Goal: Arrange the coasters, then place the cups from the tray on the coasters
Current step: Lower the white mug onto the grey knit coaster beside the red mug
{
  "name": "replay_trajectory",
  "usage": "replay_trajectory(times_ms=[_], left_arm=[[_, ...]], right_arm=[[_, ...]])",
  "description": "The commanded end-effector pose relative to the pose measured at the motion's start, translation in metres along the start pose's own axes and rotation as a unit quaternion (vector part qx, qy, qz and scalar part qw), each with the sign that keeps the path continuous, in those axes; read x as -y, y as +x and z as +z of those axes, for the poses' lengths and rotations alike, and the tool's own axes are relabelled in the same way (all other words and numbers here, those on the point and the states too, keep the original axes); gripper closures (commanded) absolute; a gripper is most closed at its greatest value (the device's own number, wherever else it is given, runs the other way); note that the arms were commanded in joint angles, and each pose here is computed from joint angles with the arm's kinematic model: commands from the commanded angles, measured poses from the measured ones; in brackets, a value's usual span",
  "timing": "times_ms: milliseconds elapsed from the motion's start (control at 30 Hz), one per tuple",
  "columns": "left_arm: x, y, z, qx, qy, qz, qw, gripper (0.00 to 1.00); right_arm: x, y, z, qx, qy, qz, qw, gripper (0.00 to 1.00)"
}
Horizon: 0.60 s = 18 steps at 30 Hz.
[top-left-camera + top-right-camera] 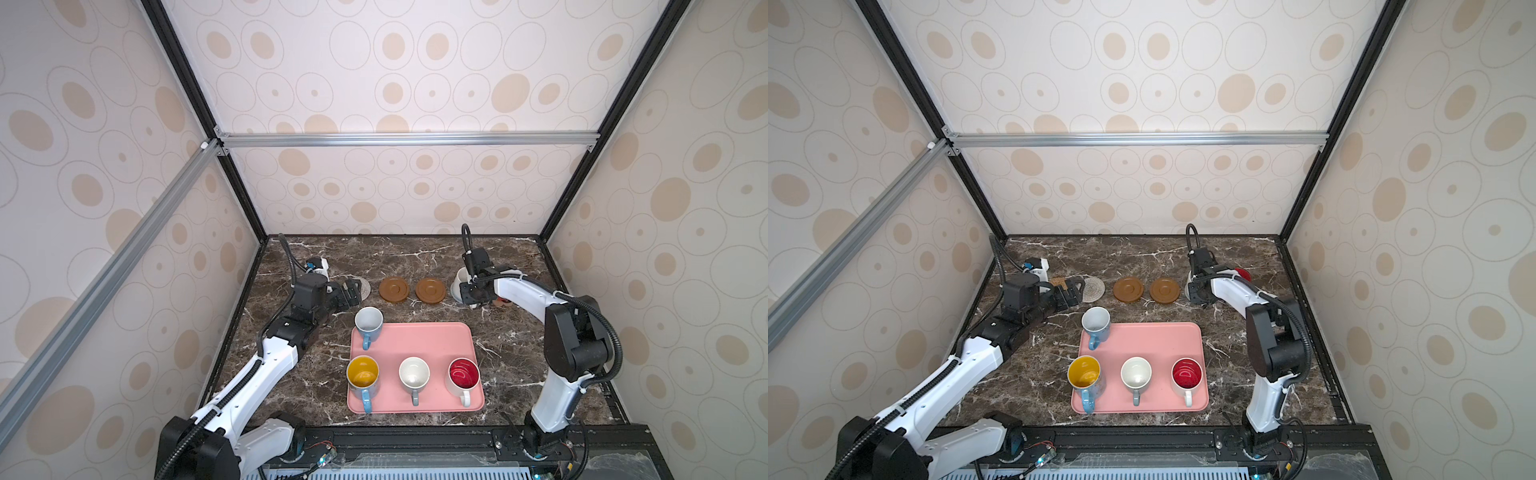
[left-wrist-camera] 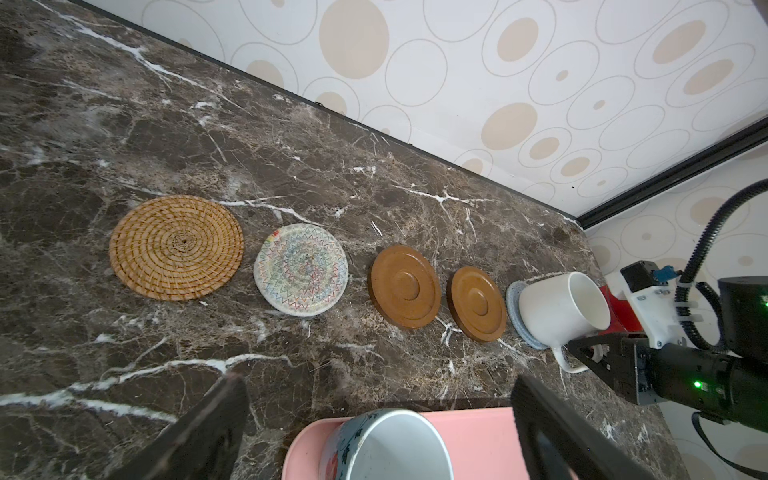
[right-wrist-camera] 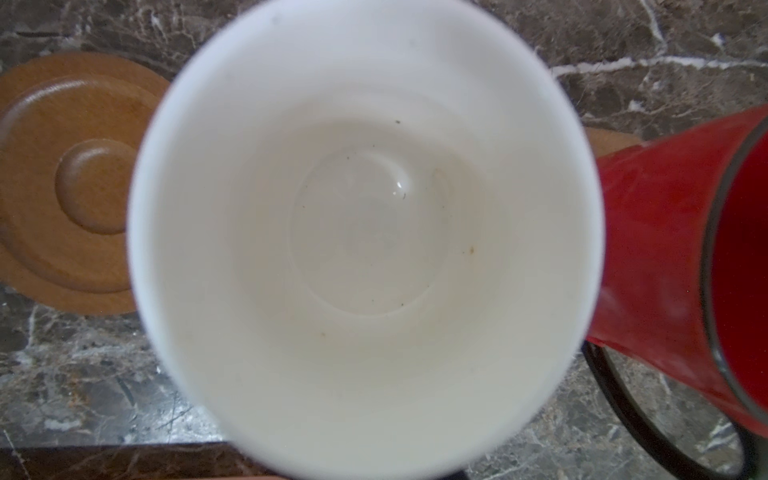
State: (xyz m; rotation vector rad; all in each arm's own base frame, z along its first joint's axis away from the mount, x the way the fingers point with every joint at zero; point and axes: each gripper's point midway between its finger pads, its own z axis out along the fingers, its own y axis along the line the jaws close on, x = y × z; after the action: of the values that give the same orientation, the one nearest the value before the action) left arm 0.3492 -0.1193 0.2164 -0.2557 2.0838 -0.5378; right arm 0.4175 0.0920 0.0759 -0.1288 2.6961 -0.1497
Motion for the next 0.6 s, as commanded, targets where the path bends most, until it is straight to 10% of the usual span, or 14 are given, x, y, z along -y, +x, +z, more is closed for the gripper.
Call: replay_trajectory(times_ms=[0, 567], left_arm=[[0.006, -0.0108, -0.0067, 0.016, 0.005, -0.007, 1.0, 0.0], [0.0054, -0.0107, -0.0063, 0.017, 0.004, -0.007, 1.0, 0.0]], right_arm=[[0.0029, -0.0149, -0.0002, 0.025, 0.003, 0.005, 1.0, 0.87], [0.0022, -0.0075, 0.0039, 0.012, 0.0, 0.013, 1.0, 0.87]])
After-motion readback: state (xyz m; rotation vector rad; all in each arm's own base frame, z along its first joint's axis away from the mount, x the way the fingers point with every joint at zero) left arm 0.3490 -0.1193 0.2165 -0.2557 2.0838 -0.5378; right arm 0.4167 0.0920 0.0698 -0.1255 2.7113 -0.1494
